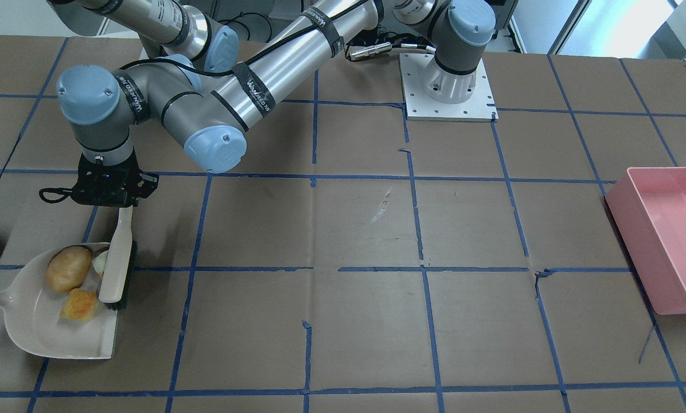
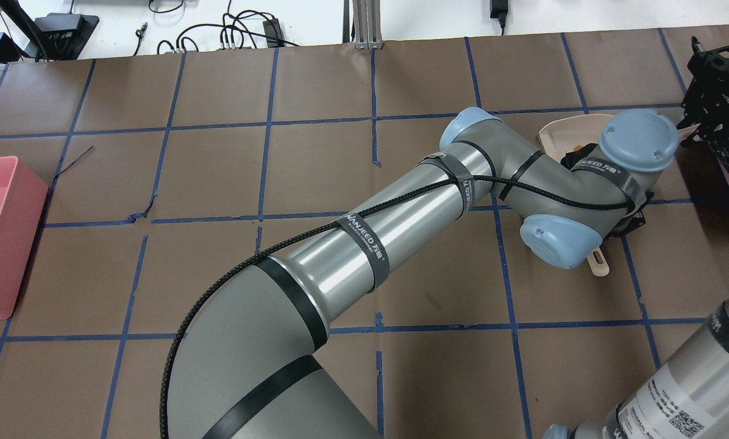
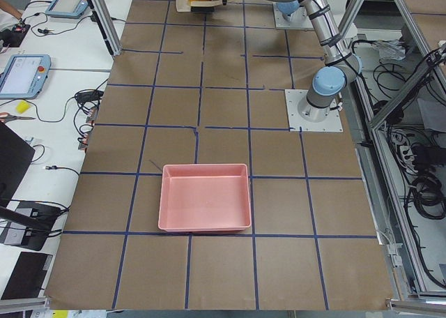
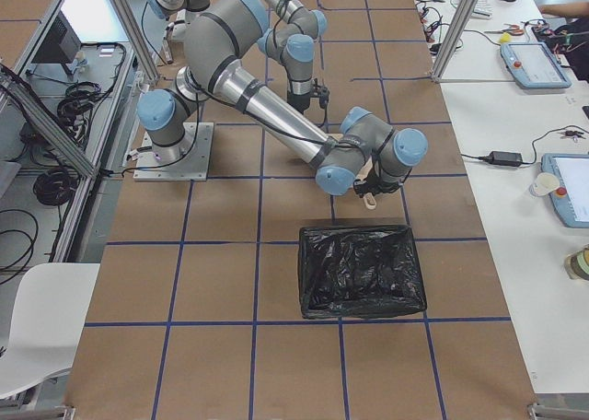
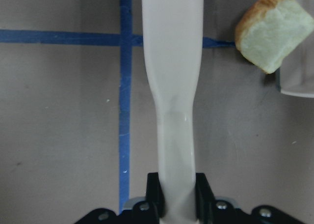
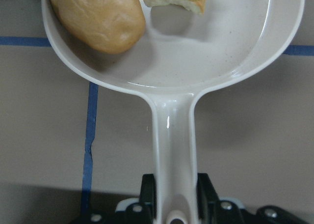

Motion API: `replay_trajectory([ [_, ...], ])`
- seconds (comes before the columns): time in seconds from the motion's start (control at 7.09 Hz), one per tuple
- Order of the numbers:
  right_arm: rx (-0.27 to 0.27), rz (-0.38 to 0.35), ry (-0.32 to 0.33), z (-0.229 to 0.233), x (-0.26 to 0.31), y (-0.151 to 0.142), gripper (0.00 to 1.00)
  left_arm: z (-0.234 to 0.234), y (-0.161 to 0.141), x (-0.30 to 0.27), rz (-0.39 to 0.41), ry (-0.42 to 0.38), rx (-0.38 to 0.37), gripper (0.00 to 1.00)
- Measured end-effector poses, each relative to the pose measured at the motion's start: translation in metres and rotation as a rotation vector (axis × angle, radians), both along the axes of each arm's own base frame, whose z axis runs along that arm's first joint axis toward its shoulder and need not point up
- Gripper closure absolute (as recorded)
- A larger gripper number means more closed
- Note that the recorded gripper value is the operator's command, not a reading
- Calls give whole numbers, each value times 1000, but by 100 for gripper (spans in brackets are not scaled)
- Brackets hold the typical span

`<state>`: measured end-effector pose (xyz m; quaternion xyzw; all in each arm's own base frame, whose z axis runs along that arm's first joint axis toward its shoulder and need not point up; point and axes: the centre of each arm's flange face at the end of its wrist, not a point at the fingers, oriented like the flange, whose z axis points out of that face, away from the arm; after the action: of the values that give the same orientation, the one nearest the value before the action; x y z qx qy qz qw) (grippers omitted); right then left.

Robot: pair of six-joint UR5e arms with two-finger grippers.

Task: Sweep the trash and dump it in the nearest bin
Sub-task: 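Push the bread pieces fully into the dustpan with the brush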

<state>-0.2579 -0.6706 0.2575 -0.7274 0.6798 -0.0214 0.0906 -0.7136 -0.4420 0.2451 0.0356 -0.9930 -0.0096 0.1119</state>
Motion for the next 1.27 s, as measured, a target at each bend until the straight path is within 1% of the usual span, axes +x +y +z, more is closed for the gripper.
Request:
replay_trajectory([
  [0.28,1,-4,0,0,0,0,100,21,-4,-7,67,15,2,100],
  [0.7,2,-3,0,-1,1,0,100,31,-17,-22,122,51,-11,100],
  [0.85,2,-3,-1,-1,0,0,100,32,-21,-27,129,63,-19,100],
  [0.99,2,-3,-2,-1,0,0,100,33,-22,-29,114,58,-20,100],
  [1.13,0,-4,-3,0,0,0,100,41,-20,-25,75,35,-16,100],
  [1.27,-3,-7,-4,0,-1,0,100,57,-19,-10,8,-3,-8,100],
])
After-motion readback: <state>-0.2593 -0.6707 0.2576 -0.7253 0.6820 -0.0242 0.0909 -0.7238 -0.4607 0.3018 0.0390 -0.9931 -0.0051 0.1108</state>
